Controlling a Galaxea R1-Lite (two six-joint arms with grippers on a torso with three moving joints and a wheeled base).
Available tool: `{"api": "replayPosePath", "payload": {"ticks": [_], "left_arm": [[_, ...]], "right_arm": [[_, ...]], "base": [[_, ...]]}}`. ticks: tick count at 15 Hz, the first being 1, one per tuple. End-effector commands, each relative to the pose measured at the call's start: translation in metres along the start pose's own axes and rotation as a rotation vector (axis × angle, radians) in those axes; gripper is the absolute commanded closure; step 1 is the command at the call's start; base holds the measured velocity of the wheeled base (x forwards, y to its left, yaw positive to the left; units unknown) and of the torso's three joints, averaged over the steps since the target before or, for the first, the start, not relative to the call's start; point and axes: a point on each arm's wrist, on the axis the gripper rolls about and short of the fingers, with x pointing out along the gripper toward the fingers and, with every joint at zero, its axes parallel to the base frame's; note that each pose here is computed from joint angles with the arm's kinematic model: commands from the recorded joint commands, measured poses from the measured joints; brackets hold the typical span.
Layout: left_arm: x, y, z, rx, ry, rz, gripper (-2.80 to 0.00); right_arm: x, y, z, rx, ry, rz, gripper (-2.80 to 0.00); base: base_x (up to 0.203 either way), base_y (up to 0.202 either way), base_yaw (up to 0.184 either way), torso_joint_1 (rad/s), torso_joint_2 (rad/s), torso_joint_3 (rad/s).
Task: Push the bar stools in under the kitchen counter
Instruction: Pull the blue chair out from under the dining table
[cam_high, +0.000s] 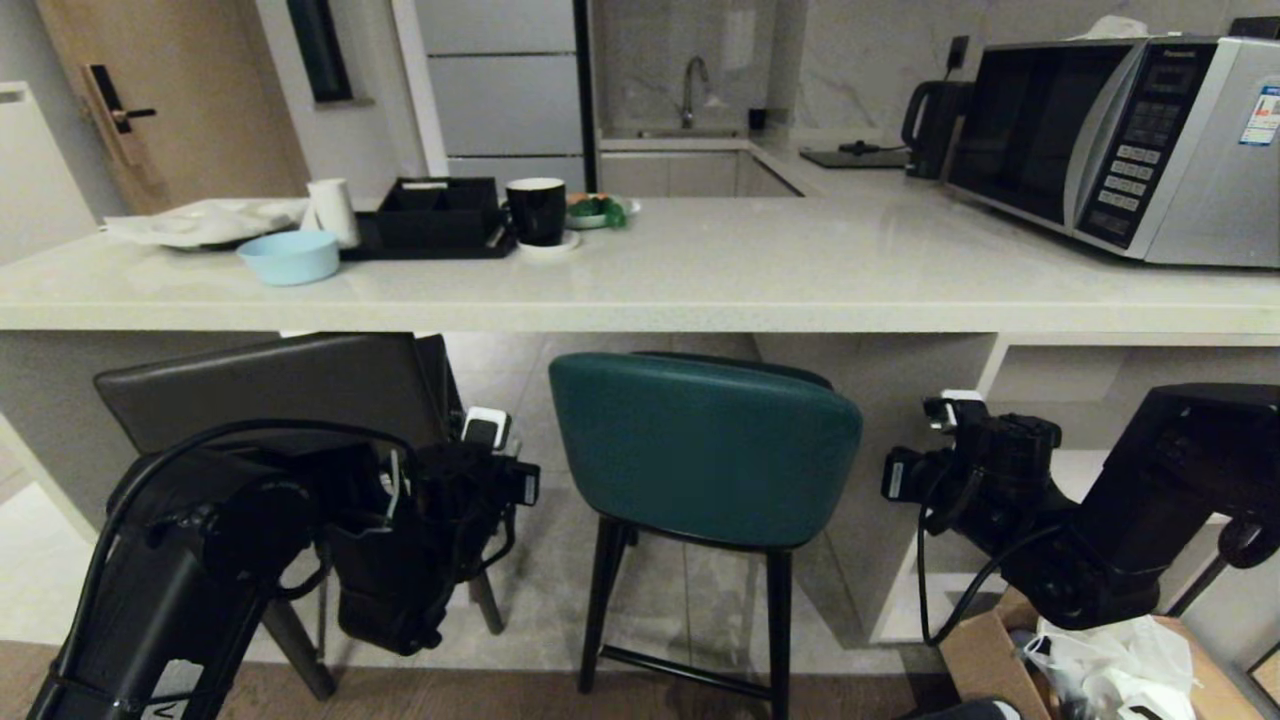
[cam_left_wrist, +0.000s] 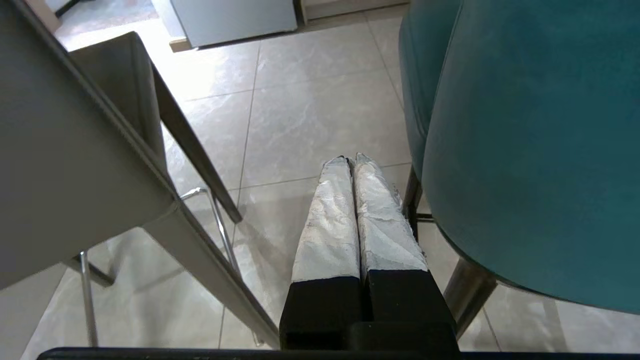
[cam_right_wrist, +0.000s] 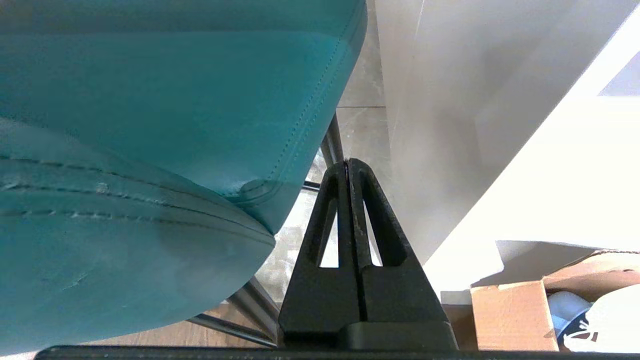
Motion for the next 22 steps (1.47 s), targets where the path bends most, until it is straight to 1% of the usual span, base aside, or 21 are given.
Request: {"api": "replayPosePath", "payload": {"ticks": [1,5,6,8,10,13,15,17,22], "left_arm": [[0.005,0.003,-0.001,-0.003,-0.018,0.012,0.00],[0.040,0.021,0.018,-0.004,-0.155,0.081,0.00],[0.044,0.023,0.017,0.003,-0.143,0.084,0.00],[0.041,0.016,0.018,0.003,-0.134,0.076,0.00],[0.024,0.016,0.020,0.014,-0.087,0.057,0.00],[0.007,0.019,0.022,0.016,-0.069,0.050,0.00],[-0.004,0.023,0.016,0.019,-0.022,0.050,0.00],[-0.010,0.025,0.009,0.024,0.012,0.050,0.00],[-0.007,0.025,0.008,0.026,0.007,0.051,0.00]], "right_arm": [[0.000,0.000,0.002,0.002,-0.011,-0.001,0.00],[0.012,0.002,0.002,0.009,-0.033,-0.052,0.00],[0.011,0.002,0.002,0.021,-0.032,-0.052,0.00],[0.010,0.002,0.001,0.028,-0.029,-0.053,0.00],[0.008,0.002,0.001,0.043,-0.023,-0.053,0.00],[0.000,0.001,-0.004,0.043,-0.003,-0.055,0.00],[-0.008,0.000,0.000,0.046,-0.002,-0.053,0.00],[-0.012,0.000,0.000,0.048,0.001,-0.053,0.00],[-0.021,-0.003,-0.003,0.050,0.004,-0.057,0.00]], "base": [[0.000,0.000,0.000,0.000,0.00,0.000],[0.000,0.000,0.000,0.000,0.00,0.000],[0.000,0.000,0.000,0.000,0.00,0.000],[0.000,0.000,0.000,0.000,0.00,0.000],[0.000,0.000,0.000,0.000,0.00,0.000],[0.000,0.000,0.000,0.000,0.00,0.000],[0.000,0.000,0.000,0.000,0.00,0.000],[0.138,0.000,-0.001,0.000,0.00,0.003],[0.197,0.000,0.001,0.005,0.00,0.002]]}}
